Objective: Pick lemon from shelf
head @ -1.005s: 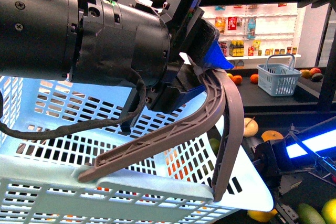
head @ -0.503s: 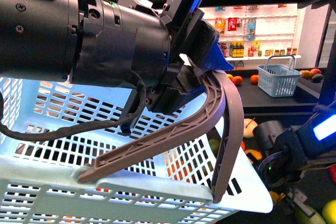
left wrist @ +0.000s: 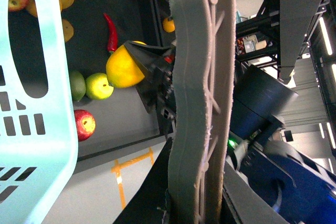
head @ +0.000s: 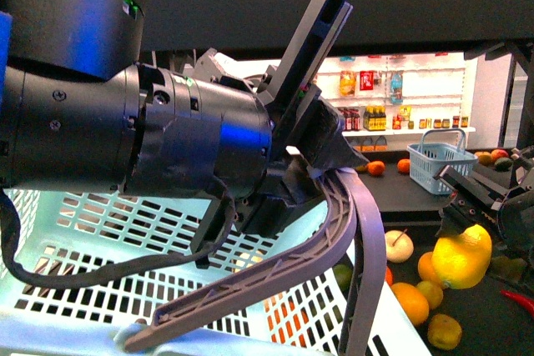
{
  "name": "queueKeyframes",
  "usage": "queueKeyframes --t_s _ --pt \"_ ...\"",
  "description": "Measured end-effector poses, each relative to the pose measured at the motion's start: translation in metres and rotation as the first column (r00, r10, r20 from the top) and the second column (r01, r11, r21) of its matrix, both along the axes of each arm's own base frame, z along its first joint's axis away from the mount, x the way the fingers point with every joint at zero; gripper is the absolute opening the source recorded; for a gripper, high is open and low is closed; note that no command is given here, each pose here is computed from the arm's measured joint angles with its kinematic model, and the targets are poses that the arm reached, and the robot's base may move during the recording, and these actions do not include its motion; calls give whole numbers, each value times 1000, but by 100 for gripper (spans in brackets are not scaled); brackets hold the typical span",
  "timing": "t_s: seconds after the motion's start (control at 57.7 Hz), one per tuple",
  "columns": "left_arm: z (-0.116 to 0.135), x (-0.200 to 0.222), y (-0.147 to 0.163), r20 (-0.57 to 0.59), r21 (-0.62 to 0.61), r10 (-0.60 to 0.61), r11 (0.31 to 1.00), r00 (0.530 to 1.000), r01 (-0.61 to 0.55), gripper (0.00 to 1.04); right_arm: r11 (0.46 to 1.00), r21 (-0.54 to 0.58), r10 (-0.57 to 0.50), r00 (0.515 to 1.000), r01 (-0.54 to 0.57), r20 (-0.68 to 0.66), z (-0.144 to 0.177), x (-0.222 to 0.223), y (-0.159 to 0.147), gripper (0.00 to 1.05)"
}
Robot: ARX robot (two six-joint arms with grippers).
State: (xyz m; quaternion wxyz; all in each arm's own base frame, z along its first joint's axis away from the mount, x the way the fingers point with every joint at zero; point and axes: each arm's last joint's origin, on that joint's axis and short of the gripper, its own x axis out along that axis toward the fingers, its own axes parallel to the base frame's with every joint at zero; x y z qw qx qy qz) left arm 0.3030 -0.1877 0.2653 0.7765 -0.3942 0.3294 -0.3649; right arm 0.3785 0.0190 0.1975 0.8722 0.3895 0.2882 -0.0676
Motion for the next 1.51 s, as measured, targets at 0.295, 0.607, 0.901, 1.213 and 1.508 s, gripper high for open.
queueKeyframes --t_s 0.295,0.607,0.901,1.213,1.508 --pt "0 0 0 0 0 0 1000 1000 0 12 977 43 205 974 -210 93 32 -45 48 54" --pt "-3 2 0 -4 10 15 1000 1000 -15 12 948 40 309 946 -314 102 20 -55 84 65" --pt "-4 5 3 -7 11 34 999 999 -34 12 928 26 364 921 -371 139 17 -60 86 98" --pt "-1 4 1 -1 0 12 1000 1000 -12 12 947 -109 316 823 -301 473 68 -66 25 97" --pt "-1 3 -1 -4 -2 1 1000 1000 -1 12 912 -380 348 783 -155 516 28 -57 -83 97"
